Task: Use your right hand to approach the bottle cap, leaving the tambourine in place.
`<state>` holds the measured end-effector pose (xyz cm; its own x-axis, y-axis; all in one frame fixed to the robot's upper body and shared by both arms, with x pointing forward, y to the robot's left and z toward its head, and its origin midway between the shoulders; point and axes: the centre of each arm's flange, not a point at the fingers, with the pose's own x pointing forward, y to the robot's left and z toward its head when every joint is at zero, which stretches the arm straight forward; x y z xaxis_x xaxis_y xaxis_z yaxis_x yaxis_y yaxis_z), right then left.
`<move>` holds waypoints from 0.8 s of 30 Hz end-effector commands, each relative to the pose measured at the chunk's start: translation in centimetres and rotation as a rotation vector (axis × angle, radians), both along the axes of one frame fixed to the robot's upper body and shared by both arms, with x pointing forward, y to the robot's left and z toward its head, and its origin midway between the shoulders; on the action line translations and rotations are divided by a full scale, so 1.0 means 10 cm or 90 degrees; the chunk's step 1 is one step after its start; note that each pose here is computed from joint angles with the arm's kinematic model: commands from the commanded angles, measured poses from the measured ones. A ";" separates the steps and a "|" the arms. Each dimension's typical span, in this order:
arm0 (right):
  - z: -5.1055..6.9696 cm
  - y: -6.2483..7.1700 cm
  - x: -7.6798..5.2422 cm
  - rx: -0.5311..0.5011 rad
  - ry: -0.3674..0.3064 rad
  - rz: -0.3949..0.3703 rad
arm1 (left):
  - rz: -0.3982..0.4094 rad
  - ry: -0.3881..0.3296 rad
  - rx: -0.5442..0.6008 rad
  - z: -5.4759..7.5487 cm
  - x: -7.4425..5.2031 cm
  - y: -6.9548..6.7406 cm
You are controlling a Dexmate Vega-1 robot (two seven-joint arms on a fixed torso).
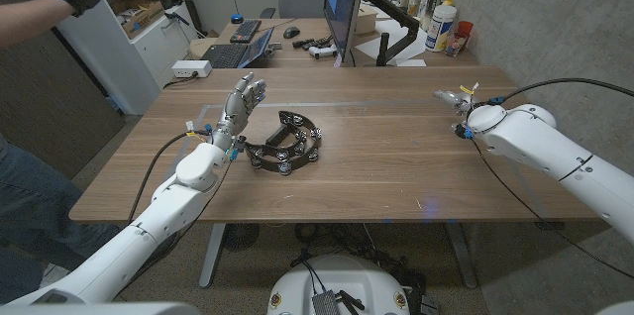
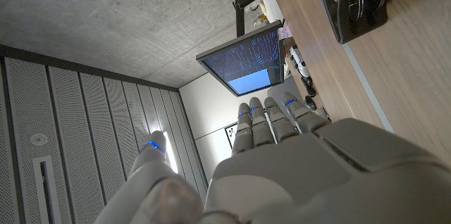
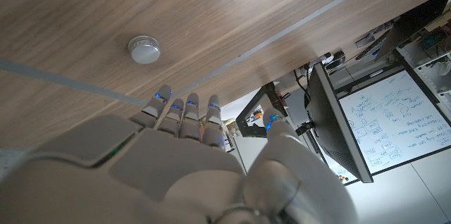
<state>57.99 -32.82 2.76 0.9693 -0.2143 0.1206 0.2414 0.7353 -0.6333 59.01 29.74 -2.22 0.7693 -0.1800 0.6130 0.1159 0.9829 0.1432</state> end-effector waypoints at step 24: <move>0.06 -0.18 0.15 -0.037 0.047 -0.050 | 0.001 -0.021 0.016 0.06 -0.13 -0.10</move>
